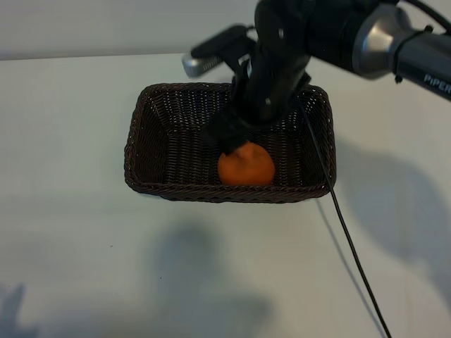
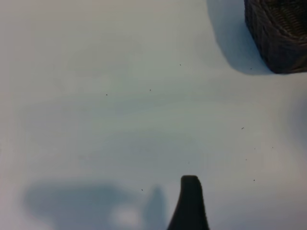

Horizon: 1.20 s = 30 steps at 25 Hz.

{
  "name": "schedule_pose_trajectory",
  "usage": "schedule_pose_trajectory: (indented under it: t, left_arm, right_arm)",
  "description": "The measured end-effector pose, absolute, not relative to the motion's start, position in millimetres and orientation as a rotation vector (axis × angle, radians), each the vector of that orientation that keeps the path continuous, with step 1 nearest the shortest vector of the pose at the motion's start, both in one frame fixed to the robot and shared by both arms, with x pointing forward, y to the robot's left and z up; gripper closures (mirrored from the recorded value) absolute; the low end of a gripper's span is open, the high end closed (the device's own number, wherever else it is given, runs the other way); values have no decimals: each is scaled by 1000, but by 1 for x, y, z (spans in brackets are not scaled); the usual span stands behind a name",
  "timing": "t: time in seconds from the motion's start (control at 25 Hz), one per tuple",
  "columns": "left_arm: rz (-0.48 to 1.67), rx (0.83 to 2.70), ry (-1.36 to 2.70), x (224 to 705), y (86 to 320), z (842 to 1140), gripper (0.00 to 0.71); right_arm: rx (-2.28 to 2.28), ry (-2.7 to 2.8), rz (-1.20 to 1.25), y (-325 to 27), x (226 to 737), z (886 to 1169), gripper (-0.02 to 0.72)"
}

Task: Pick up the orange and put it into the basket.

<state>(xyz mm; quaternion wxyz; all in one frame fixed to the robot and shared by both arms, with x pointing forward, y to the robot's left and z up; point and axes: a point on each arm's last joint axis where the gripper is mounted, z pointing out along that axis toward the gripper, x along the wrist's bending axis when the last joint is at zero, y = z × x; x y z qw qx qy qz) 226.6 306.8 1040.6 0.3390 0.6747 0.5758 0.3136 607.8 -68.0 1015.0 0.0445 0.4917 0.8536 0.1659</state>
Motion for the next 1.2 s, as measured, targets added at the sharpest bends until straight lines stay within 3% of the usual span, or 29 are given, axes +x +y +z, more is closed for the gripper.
schedule_pose_trajectory:
  t: [0.2, 0.4, 0.92, 1.2]
  left_arm:
    - [817, 1757, 1499, 227, 307, 1041, 117]
    - [817, 1757, 1499, 227, 307, 1041, 117]
    - [817, 1757, 1499, 227, 307, 1041, 117]
    - [817, 1757, 1499, 227, 307, 1041, 117]
  right_arm:
    - [1536, 2535, 525, -79, 621, 1049, 65]
    - [1630, 2448, 418, -124, 640, 1055, 83]
    - [2097, 1966, 251, -329, 674, 1055, 102]
    - [2246, 1825, 254, -383, 665, 1055, 102]
